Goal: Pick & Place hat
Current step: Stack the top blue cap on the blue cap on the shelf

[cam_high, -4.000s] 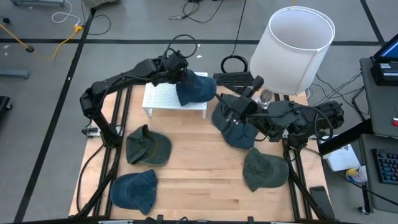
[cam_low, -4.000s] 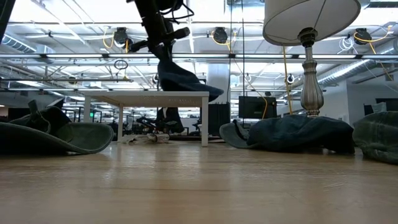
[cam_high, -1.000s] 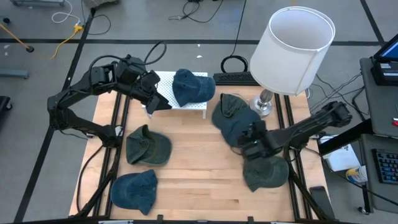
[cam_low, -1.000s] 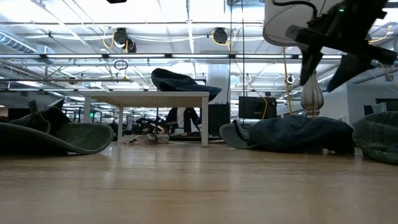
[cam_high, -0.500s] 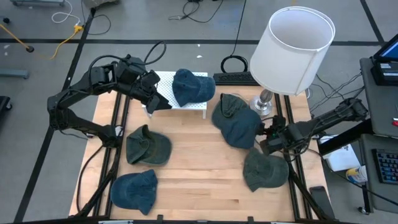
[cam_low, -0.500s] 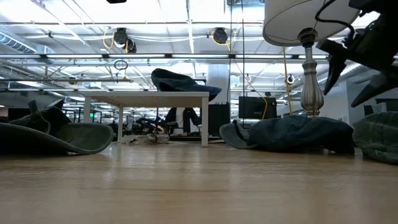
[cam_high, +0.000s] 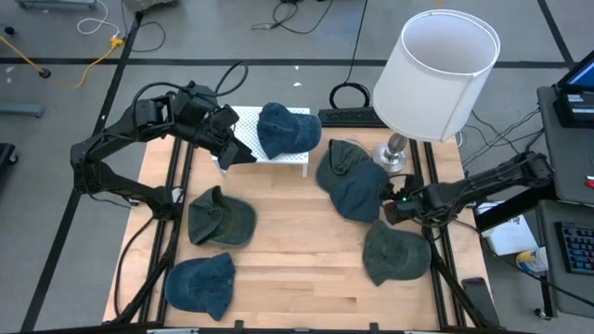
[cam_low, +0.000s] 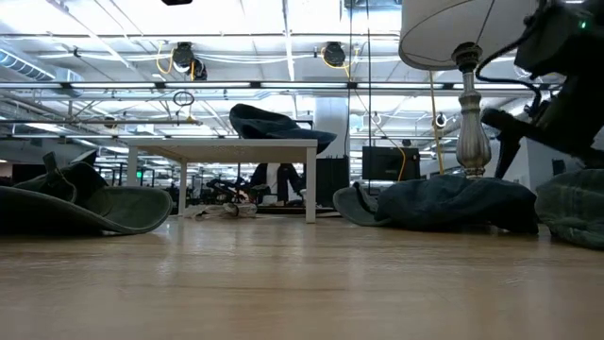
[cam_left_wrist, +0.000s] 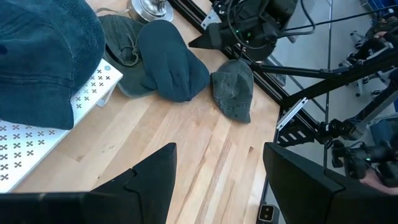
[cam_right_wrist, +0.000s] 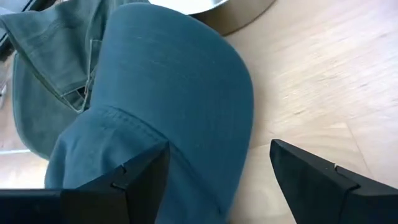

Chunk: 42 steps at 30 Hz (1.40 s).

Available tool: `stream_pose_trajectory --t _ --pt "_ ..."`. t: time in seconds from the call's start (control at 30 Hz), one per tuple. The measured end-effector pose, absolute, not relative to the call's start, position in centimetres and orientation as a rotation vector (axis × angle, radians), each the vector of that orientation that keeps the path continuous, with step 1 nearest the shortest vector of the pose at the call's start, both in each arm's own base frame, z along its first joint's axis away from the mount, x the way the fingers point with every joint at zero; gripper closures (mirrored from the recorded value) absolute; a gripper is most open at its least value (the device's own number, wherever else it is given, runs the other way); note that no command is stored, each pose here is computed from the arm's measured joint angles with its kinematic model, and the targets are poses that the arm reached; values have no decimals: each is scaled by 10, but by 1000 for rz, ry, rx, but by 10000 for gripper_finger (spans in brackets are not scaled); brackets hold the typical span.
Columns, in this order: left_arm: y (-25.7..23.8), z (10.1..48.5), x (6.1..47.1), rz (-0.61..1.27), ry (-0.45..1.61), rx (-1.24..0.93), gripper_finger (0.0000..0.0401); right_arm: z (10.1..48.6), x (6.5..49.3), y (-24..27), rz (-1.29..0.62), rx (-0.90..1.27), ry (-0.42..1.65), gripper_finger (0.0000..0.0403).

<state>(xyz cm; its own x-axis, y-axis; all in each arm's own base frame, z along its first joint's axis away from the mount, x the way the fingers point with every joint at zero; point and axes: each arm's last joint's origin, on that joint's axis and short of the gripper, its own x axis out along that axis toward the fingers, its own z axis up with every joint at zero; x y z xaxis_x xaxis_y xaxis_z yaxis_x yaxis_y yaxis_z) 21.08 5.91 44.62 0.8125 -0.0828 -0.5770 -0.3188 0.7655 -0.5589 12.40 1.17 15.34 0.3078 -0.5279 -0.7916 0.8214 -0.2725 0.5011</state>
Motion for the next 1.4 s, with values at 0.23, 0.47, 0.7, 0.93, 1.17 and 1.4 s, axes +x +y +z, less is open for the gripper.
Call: stream_pose_trajectory --t 0.23,0.47,0.7,0.93,1.17,1.4 --pt "59 446 211 138 621 -702 160 129 121 8 -1301 1321 241 133" --pt "59 446 211 138 621 -701 160 112 123 6 -1183 1322 105 133" --pt "59 446 211 138 621 -701 160 104 122 5 -1111 1288 58 133" --pt "59 446 211 139 621 -702 160 107 127 5 -1060 1209 -24 133" --pt "59 446 211 146 620 -712 160 111 131 6 -1017 1184 -33 133" --pt "59 446 211 151 619 -711 160 125 144 11 -849 1089 -34 133"
